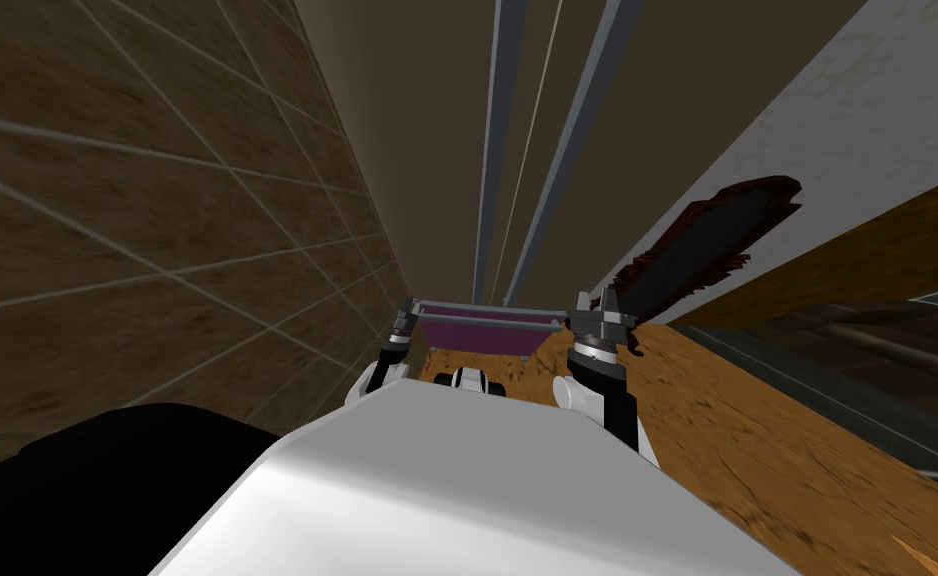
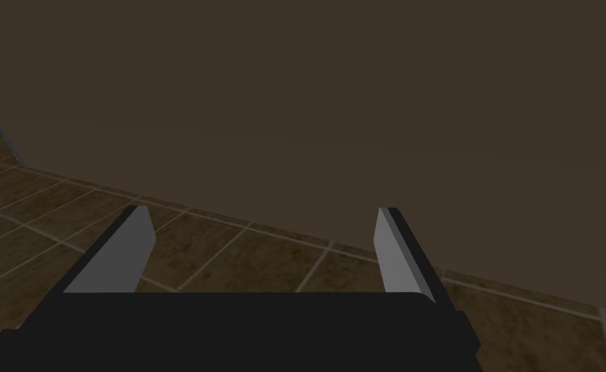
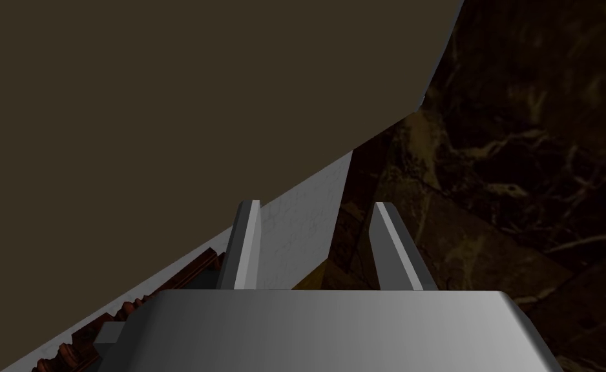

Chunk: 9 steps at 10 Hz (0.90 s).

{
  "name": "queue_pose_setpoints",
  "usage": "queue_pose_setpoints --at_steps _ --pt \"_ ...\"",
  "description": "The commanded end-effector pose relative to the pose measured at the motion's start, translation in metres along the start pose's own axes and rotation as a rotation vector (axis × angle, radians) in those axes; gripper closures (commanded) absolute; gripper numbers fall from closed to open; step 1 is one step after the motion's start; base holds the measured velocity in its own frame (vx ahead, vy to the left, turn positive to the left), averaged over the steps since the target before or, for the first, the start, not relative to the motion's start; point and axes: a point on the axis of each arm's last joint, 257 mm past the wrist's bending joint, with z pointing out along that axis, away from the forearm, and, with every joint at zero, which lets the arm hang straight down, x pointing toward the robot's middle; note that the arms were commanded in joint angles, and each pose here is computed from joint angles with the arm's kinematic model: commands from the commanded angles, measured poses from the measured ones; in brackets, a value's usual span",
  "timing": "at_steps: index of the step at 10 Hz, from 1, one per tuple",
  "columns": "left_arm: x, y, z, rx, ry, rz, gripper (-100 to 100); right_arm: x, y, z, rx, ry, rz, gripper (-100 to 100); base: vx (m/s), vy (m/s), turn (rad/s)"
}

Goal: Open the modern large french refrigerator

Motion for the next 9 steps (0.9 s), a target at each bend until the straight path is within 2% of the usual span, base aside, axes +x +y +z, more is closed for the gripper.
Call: queue_pose_setpoints --at_steps 1,2,3,4,5,6,7,8,9 --pt "-0.007 0.022 -0.009 -0.023 -0.008 0.001 -100 0.000 0.000 0.000 0.000 0.000 0.000 0 0.019 0.021 -0.011" --pt "-0.007 0.029 -0.013 -0.042 -0.009 0.001 -100 0.000 0.000 0.000 0.000 0.000 0.000 0 0.018 0.018 -0.006" --pt "-0.011 0.032 -0.015 -0.034 -0.015 0.001 -100 0.000 0.000 0.000 0.000 0.000 0.000 0 0.025 0.021 -0.014" --pt "-0.011 0.043 -0.021 -0.060 -0.016 0.001 -100 0.000 0.000 0.000 0.000 0.000 0.000 0 0.021 0.019 -0.006" --pt "-0.014 0.045 -0.023 -0.051 -0.022 0.002 -100 0.000 0.000 0.000 0.000 0.000 0.000 0 0.025 0.017 -0.010" --pt "-0.015 0.057 -0.030 -0.080 -0.024 0.002 -100 0.000 0.000 0.000 0.000 0.000 0.000 0 0.024 0.014 -0.008" --pt "-0.018 0.060 -0.032 -0.072 -0.030 0.002 -100 0.000 0.000 0.000 0.000 0.000 0.000 0 0.028 0.017 -0.012" --pt "-0.018 0.070 -0.038 -0.099 -0.032 0.002 -100 0.000 0.000 0.000 0.000 0.000 0.000 0 0.025 0.015 -0.008" --pt "-0.021 0.073 -0.042 -0.094 -0.038 0.001 -100 0.000 0.000 0.000 0.000 0.000 0.000 0 0.031 0.015 -0.013"
